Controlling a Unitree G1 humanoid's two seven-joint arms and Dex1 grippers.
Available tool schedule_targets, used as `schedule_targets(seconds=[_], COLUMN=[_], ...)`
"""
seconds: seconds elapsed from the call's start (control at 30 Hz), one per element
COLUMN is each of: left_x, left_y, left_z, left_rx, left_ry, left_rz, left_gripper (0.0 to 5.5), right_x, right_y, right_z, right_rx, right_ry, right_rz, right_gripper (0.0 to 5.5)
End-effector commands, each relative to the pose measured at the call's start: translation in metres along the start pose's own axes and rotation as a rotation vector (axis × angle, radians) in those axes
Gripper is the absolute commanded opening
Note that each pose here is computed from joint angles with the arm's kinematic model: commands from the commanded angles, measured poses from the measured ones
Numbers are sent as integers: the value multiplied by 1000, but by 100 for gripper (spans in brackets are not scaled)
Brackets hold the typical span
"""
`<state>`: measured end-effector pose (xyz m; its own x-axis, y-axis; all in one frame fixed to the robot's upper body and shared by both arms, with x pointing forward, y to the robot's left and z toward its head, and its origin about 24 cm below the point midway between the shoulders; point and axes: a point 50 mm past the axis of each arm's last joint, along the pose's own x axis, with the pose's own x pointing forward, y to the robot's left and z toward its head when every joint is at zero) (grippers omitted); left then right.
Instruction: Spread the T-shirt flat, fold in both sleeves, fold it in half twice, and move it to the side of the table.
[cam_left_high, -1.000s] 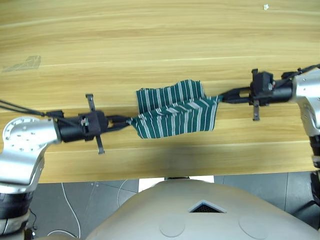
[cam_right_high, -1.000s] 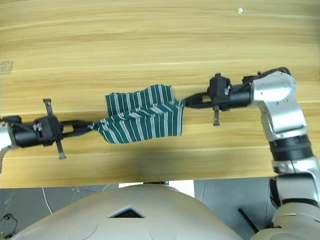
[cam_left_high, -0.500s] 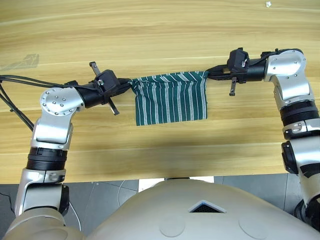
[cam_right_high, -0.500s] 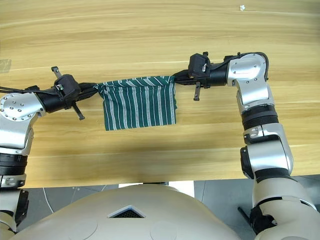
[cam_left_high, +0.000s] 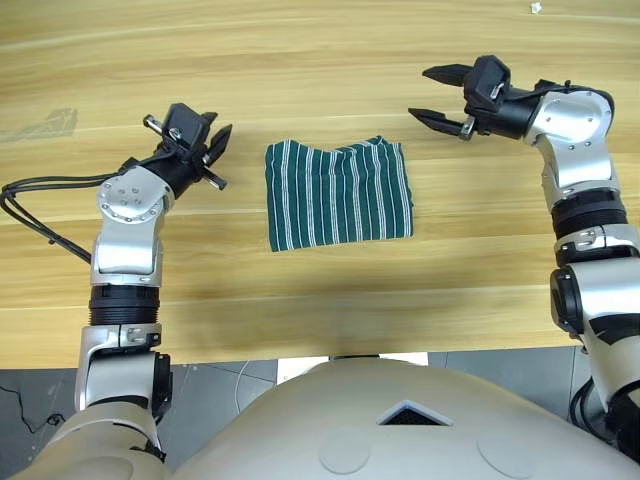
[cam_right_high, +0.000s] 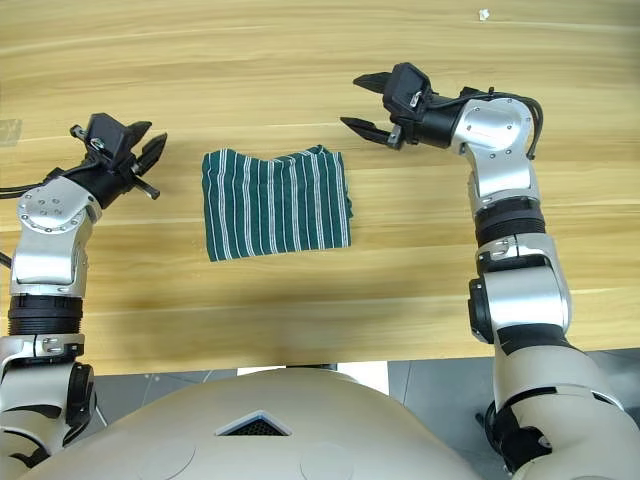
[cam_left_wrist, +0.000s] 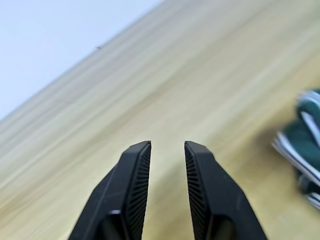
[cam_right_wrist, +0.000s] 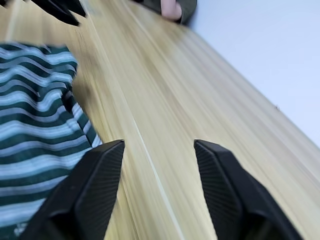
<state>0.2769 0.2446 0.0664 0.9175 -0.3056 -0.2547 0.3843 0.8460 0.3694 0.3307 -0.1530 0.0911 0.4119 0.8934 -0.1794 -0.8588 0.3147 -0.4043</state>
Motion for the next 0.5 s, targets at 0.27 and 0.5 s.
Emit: schedule_targets(seconds=[0.27, 0.5], left_x=[-12, -14], left_y=[-23, -39], left_z=[5, -6], left_rx=[-181, -228], left_ry=[-148, -124], left_rz=[137, 114], left_gripper=[123, 123], right_x=[62, 73], right_y=[92, 89], right_z=[-7, -28], right_rx=[271, 338], right_ry=[-79, 93], right_rz=[306, 355], right_gripper=[303, 303])
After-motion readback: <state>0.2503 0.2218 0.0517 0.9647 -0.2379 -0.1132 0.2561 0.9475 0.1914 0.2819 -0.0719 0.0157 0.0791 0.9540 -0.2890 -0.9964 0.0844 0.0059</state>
